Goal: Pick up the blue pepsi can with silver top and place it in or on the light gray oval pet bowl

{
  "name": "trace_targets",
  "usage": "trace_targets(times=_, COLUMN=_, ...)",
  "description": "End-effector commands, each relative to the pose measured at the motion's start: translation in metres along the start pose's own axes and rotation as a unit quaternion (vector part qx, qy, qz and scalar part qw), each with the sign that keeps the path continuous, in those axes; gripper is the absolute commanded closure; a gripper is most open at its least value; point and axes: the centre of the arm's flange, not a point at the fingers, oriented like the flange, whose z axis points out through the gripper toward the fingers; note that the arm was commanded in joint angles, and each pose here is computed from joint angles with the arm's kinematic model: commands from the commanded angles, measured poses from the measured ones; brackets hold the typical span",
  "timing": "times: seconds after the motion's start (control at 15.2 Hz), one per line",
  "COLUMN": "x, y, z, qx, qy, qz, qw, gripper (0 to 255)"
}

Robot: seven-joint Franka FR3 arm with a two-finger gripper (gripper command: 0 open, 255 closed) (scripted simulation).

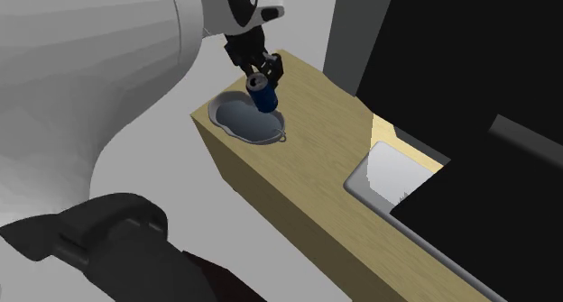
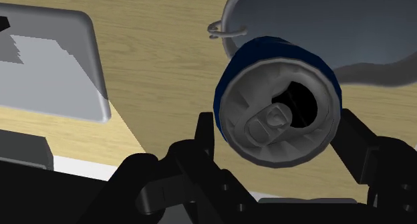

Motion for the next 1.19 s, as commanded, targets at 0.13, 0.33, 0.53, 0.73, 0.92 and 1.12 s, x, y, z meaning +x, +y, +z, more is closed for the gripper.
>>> trace_targets(times=0.13, x=0.008, y=-0.050, z=-0.012, qx=0.000, qy=0.000, qz=0.001, qw=1.0000, gripper=255)
trace_targets(times=0.33, x=0.009, y=-0.069, z=-0.006, qx=0.000, qy=0.000, qz=0.001, qw=1.0000, gripper=255)
trace_targets(times=0.53, x=0.007, y=-0.071, z=0.009, qx=0.000, qy=0.000, qz=0.001, qw=1.0000, gripper=255)
trace_targets(times=0.73, x=0.004, y=-0.073, z=0.025, qx=0.000, qy=0.000, qz=0.001, qw=1.0000, gripper=255)
trace_targets(times=0.92, x=0.001, y=-0.075, z=0.040, qx=0.000, qy=0.000, qz=0.001, qw=1.0000, gripper=255)
trace_targets(times=1.12, x=-0.001, y=-0.077, z=0.056, qx=0.000, qy=0.000, qz=0.001, qw=1.0000, gripper=255)
